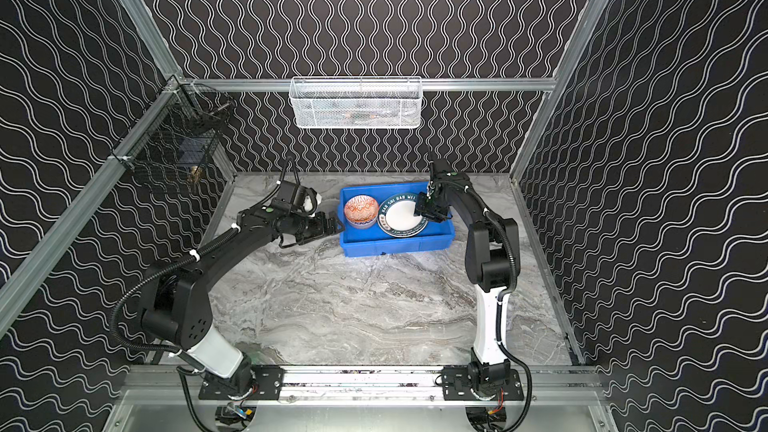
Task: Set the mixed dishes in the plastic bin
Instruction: 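Lower the plate against the other plates and open the right gripper, then withdraw the right gripper from the bin while the left gripper moves along the bin edge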
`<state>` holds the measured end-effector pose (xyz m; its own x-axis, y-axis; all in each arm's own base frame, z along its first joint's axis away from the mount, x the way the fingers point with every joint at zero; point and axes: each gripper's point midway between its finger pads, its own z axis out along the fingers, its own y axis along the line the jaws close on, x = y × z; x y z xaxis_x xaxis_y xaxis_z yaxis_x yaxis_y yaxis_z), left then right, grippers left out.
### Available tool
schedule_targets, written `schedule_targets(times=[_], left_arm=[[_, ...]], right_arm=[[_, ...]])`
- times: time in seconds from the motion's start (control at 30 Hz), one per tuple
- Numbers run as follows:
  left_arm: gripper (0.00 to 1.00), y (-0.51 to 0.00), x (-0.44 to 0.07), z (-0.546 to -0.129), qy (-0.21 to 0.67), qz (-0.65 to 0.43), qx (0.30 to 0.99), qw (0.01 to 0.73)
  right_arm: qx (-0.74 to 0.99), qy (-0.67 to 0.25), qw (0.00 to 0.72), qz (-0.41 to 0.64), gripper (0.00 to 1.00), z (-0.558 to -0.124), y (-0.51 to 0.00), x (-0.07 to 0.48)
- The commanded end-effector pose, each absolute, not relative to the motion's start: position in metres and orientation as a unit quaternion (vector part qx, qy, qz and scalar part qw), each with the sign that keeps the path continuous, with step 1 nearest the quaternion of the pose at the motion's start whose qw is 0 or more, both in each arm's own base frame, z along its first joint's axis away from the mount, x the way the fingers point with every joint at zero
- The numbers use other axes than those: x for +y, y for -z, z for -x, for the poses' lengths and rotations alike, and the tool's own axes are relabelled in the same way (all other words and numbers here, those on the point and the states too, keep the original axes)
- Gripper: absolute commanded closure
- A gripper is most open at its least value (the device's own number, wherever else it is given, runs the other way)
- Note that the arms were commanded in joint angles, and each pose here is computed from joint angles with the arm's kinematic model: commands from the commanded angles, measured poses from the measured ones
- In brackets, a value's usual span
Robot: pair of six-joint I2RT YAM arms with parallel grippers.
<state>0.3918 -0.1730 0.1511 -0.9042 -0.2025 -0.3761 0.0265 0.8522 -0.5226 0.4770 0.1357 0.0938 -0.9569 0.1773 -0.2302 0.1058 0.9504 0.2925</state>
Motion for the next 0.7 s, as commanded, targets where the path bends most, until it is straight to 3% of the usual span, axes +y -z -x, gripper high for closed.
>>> schedule_targets(times=[0.0,0.27,0.67], left_arm=[[0.01,-0.149,-0.177,-0.391,0.275,0.032,0.937,0.213],[0.01,-0.144,-0.179,-0.391,0.279,0.032,0.937,0.209],[0.04,-0.154,-0.193,-0.392,0.283,0.015,0.934,0.216]], right_arm=[[0.988,-0.094,0.11,-0.061,0.47,-0.464,-0.093,0.125],[0.99,-0.059,0.118,-0.057,0.45,-0.455,-0.105,0.11],[0.985,-0.078,0.144,-0.048,0.46,-0.441,-0.137,0.112]])
